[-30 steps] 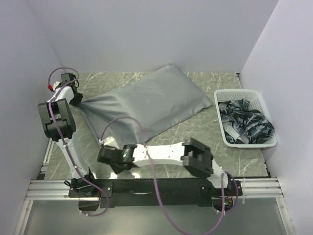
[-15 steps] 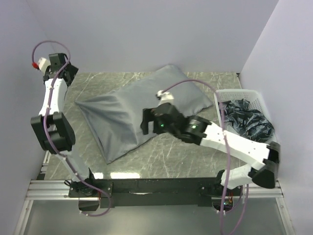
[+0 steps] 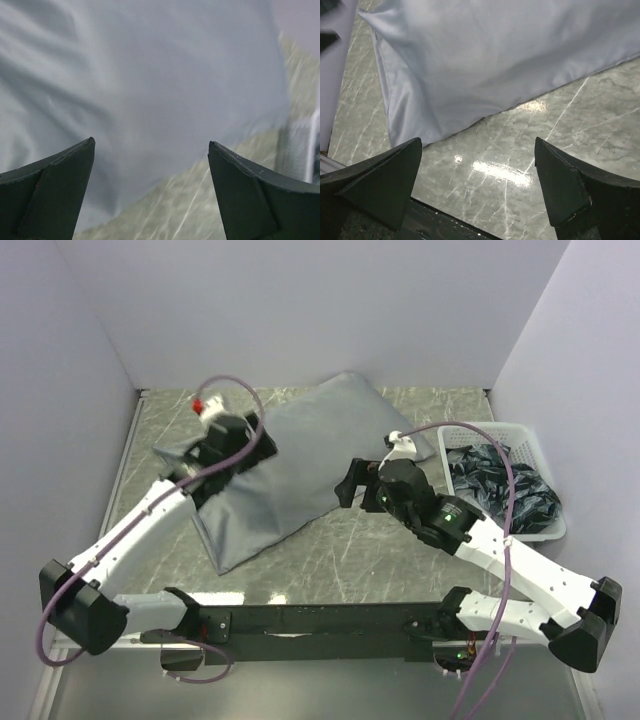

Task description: Put the pillow into the pillowcase

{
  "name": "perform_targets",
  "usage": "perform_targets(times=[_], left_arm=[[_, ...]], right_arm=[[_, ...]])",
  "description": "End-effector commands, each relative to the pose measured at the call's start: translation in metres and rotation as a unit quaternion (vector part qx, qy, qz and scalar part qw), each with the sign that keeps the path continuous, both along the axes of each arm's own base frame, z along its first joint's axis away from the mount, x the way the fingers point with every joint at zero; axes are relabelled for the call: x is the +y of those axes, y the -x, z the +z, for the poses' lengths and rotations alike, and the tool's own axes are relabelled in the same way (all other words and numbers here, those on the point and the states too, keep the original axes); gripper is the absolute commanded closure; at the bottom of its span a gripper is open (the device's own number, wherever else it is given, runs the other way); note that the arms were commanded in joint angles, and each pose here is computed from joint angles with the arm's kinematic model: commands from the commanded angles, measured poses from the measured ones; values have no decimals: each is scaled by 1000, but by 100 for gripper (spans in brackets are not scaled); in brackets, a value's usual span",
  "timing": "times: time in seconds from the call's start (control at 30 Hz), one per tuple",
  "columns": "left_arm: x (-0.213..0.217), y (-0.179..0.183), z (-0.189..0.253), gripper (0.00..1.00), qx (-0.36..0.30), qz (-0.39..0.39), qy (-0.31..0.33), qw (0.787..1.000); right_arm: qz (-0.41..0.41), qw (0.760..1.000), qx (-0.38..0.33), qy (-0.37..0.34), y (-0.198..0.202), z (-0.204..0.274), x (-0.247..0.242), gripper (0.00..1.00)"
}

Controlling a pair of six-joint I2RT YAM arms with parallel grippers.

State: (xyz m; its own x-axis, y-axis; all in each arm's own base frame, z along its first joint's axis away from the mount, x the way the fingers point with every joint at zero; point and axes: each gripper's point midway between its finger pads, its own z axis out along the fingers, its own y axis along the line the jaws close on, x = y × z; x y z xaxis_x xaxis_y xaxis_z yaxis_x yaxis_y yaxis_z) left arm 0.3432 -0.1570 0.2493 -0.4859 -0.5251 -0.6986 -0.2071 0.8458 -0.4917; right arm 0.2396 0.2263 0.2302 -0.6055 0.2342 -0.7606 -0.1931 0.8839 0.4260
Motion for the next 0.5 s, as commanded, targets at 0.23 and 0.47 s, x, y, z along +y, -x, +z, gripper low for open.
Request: perform_targets(times=[0.23, 0.47], left_arm=[[-40, 88, -68, 1, 9, -103, 0, 995], [-34, 90, -50, 1, -24, -101, 13, 995]], right_arm=[[-63, 998, -1, 6, -1, -43, -35, 0], [-70, 998, 9, -1, -2, -54, -34, 0]])
